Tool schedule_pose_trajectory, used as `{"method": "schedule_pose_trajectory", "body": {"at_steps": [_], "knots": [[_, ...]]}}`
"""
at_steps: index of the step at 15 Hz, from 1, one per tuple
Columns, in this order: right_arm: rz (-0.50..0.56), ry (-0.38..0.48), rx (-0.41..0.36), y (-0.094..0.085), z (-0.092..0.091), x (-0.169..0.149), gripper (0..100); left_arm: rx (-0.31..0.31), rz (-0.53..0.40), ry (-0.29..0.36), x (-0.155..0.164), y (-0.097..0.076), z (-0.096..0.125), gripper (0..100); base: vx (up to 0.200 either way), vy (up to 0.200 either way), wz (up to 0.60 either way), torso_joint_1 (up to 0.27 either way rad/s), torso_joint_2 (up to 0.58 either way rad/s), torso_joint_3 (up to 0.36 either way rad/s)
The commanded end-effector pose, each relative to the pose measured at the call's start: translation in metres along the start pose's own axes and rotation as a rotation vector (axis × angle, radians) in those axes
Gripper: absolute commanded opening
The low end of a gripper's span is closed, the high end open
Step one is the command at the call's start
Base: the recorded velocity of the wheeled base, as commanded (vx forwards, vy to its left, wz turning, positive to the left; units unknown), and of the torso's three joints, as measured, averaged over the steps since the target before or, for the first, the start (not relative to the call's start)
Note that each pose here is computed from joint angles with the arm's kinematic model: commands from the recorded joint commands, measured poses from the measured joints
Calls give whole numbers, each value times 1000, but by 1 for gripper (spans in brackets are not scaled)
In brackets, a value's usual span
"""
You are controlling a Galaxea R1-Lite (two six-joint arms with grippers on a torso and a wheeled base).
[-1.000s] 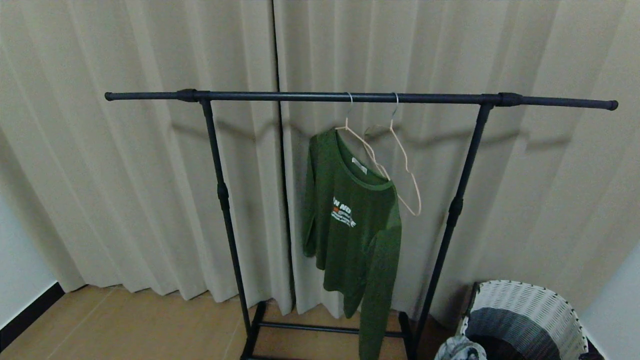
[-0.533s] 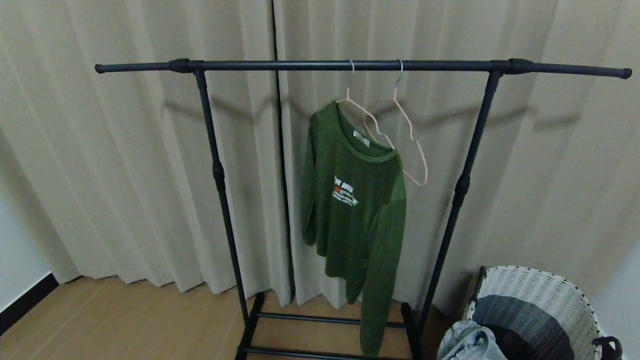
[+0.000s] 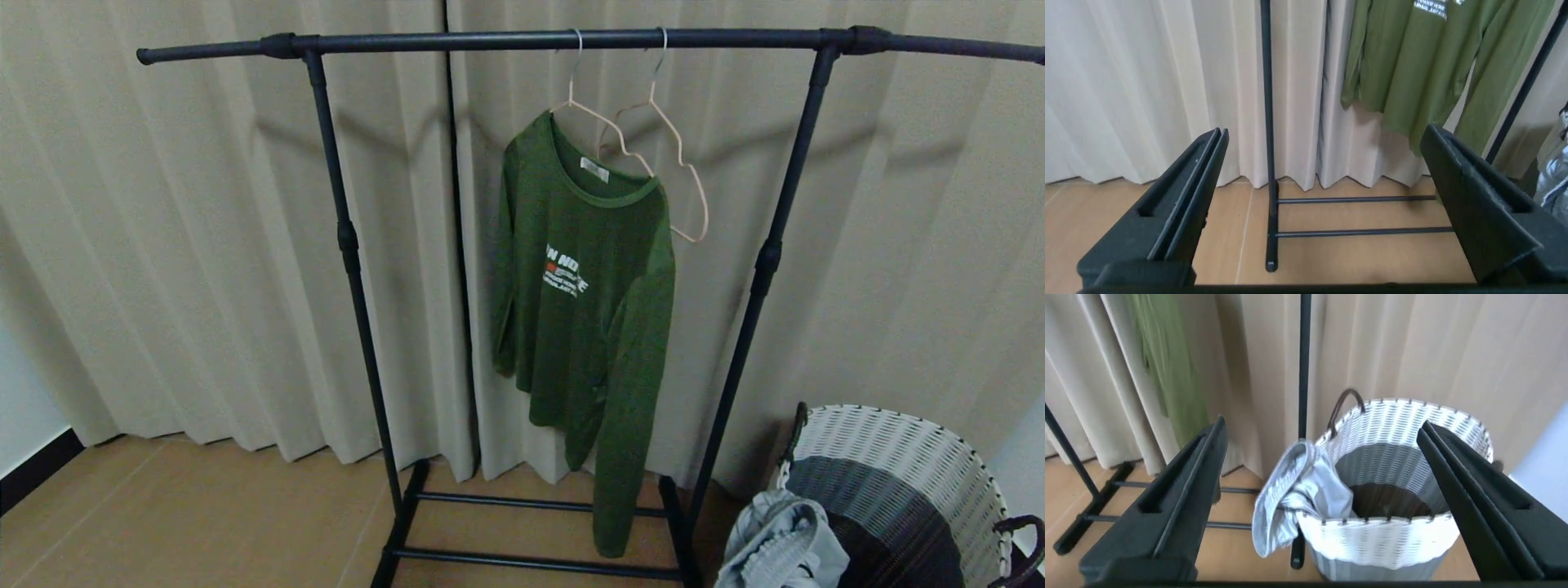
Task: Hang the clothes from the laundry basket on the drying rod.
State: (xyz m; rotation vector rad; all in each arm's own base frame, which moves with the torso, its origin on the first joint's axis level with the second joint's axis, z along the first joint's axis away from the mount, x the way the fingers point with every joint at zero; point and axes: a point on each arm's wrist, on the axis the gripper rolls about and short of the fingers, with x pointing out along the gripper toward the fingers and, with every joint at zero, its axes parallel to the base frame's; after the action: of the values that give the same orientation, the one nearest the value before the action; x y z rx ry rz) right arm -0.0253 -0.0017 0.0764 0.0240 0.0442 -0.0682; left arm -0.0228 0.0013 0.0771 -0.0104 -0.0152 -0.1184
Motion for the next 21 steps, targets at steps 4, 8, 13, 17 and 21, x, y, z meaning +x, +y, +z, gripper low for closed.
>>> {"method": "schedule_pose_trajectory", "body": {"at_steps": [4,8,13,17,21], "knots": [[-27,-1,0,-1,0,0,100,-1,0,-1,0,0,0,100,0,0,0,-98,361,261],[-94,-31,14,-2,0,1,100,-2,3,-1,0,0,0,100,150,0,0,-12,60,50],[-92,-34,19,-2,0,1,100,-4,9,-3,0,0,0,100,200,0,0,-1,5,4],[-93,-23,-2,-2,0,1,100,-2,9,-1,0,0,0,100,200,0,0,1,2,5],[-70,166,-167,-1,18,7,100,-1,9,-3,0,0,0,100,0,0,0,0,0,0]]}}
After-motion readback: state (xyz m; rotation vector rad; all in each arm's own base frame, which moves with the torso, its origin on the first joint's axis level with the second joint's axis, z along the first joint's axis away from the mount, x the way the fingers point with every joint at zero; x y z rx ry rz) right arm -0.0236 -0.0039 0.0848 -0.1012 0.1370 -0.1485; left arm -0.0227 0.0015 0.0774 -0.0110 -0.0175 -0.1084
